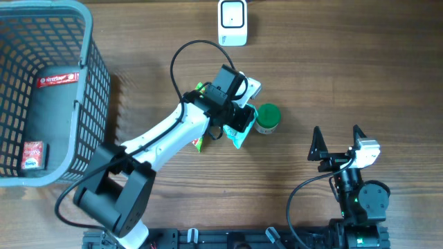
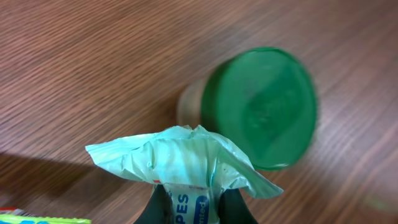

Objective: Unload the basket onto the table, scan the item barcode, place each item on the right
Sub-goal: 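Carry the wipes pack near the scanner and lay it beside the bag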

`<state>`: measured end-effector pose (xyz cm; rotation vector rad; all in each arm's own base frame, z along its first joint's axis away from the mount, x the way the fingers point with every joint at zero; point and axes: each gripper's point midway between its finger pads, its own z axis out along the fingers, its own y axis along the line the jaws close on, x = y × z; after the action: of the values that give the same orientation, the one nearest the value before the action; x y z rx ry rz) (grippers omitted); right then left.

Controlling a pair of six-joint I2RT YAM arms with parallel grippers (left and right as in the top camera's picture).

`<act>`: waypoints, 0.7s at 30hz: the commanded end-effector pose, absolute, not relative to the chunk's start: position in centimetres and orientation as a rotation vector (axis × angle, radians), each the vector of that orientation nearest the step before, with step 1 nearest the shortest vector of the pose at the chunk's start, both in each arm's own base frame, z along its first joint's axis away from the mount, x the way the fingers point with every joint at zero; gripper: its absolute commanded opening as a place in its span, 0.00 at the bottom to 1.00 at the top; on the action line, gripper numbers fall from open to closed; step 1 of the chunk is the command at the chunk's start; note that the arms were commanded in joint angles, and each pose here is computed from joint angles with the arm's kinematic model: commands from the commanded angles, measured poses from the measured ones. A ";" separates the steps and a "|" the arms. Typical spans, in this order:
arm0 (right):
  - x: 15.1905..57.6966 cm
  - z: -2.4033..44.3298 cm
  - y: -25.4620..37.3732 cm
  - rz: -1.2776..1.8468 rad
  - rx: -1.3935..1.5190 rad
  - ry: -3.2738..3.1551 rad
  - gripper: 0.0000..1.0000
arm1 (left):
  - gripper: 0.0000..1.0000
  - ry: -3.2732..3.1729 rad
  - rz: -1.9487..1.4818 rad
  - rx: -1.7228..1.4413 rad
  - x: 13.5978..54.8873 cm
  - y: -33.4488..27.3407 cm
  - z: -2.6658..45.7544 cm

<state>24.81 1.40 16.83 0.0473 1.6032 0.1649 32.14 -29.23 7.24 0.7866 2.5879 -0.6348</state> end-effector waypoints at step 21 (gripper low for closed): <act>24.8 16.8 1.2 0.153 0.056 1.601 1.00 | 0.04 2.458 -0.715 0.659 31.5 -28.8 16.3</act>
<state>24.81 1.40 16.83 0.0473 1.6032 0.1649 32.26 -28.58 17.36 0.6608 2.3998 -0.6903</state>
